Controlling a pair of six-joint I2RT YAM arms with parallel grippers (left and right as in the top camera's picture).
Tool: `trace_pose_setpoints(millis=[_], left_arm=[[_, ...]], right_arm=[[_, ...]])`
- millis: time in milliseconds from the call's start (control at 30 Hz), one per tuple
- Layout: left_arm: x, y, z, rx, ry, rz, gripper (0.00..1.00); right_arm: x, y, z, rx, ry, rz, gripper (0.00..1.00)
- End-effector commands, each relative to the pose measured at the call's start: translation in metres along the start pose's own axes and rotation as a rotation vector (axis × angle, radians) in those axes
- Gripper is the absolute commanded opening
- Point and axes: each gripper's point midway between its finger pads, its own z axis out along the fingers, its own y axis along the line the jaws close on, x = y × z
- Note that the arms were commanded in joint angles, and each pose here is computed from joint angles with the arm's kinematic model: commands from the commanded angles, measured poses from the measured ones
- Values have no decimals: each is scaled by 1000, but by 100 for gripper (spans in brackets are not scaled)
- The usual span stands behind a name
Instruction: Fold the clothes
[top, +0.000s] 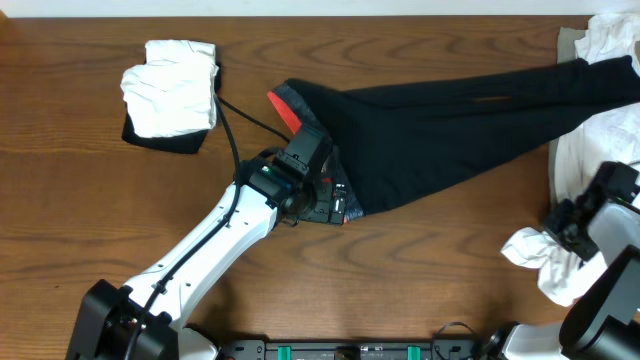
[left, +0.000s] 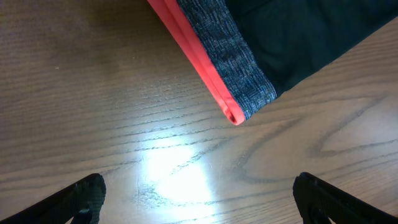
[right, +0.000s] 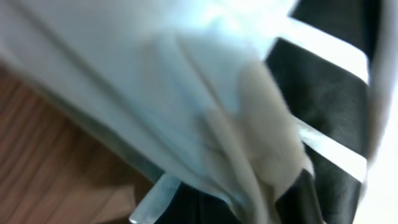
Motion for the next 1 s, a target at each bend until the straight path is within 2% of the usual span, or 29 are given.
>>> trace_pose_setpoints(millis=[0,300,333,400,533,667,733,767,833,900,967], left_arm=[[-2,1,-4,-11,-8,13,98],[0,2,-4,-15,1,12,98],[0,2,-4,-14,-1,12,98],[-1,1,-4,-11,-6,13,98],[-2,-1,-4,2,-6,12,98],[-10,-17,-5,80,-31,-7,98],[-18,-26,-6,107,-66,-11,84],[-21,-30,-6,118,-83,-12,62],[-28,-38,-7,141,-118,-5,6],[-35,-43,-7,142,-153,-14,6],[-40,-43,-7,118,-187,-29,6]], right_arm=[[-9,-31,5,41,-19,86,1],[-54,-23,-1,-189,-134,201,1],[-60,-16,-6,-229,-143,196,9],[-71,-3,-16,-297,-157,183,36],[-92,13,-48,-351,-155,153,48],[-110,41,-88,-453,-157,96,58],[-112,56,-104,-507,-147,69,65],[-111,63,-110,-529,-139,55,69],[-107,74,-114,-555,-123,32,69],[-99,80,-114,-553,-100,11,60],[-93,85,-114,-554,-81,-7,62]])
